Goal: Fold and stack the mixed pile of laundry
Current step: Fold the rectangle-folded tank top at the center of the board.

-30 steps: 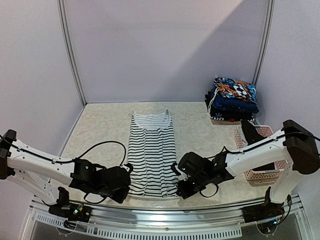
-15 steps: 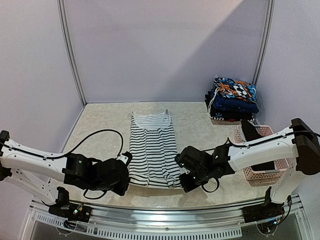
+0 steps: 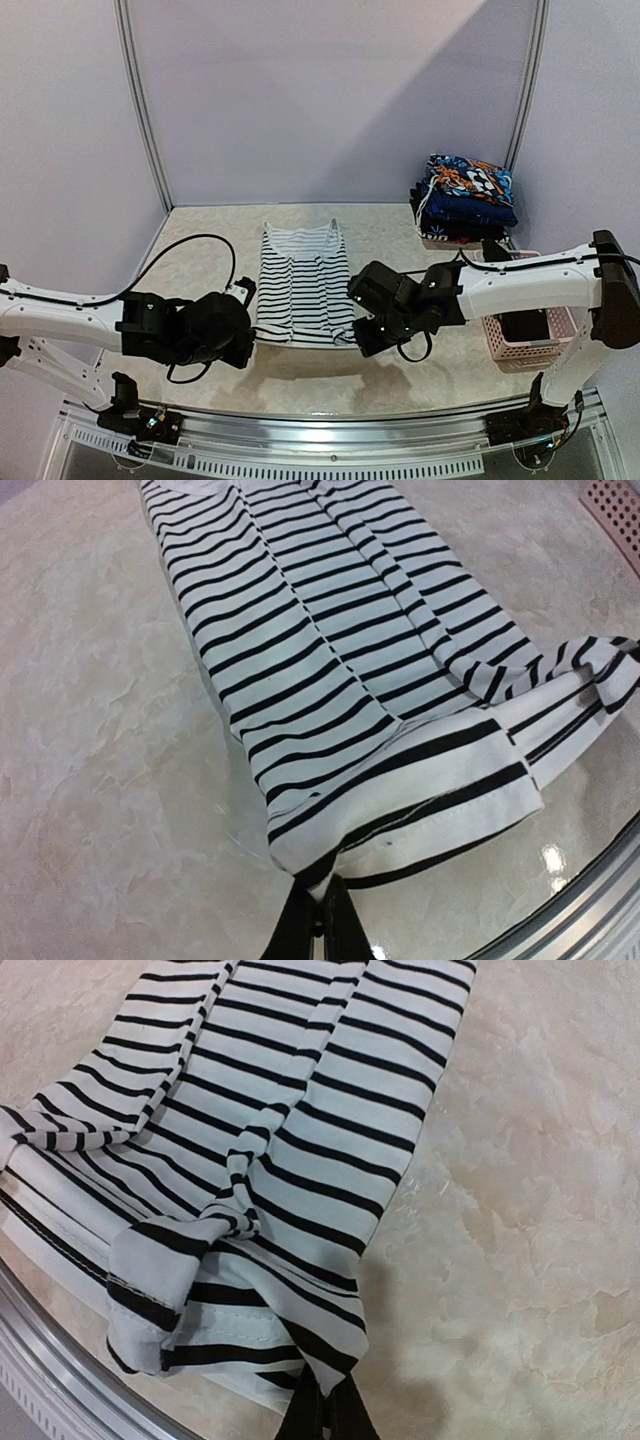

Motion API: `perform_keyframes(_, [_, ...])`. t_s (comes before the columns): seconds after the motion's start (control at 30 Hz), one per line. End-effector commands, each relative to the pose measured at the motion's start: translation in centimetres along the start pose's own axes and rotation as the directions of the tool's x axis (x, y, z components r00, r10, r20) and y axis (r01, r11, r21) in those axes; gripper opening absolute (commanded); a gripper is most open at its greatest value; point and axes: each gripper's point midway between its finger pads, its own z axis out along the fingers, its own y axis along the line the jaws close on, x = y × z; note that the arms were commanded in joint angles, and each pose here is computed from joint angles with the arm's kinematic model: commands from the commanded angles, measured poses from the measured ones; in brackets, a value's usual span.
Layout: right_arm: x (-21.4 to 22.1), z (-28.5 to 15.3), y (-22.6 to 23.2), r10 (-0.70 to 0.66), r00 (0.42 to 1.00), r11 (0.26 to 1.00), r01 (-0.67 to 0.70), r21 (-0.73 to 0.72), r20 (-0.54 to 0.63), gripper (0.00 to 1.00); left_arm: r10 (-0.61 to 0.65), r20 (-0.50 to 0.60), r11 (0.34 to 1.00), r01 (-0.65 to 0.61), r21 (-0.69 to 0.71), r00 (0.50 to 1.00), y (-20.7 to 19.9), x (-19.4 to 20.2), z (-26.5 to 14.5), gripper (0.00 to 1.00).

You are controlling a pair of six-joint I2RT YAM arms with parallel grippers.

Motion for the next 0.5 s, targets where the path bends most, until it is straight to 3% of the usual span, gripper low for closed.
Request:
perform_keyframes(0.0, [-1.4, -0.4, -2.2, -0.014, 1.0, 0.995, 0.012, 0.098, 0.011, 0.0, 0.009, 0.054, 0.998, -0.006, -0.057, 0.998, 1.5, -2.2, -0.4, 0.0])
perform_keyframes(0.47, [-7.7, 0.0, -4.2, 0.01, 0.995, 0.982, -0.028, 0.189, 0.096, 0.0, -0.014, 0.097, 0.991, 0.026, -0.128, 0.995, 3.9, -6.0, 2.3, 0.0])
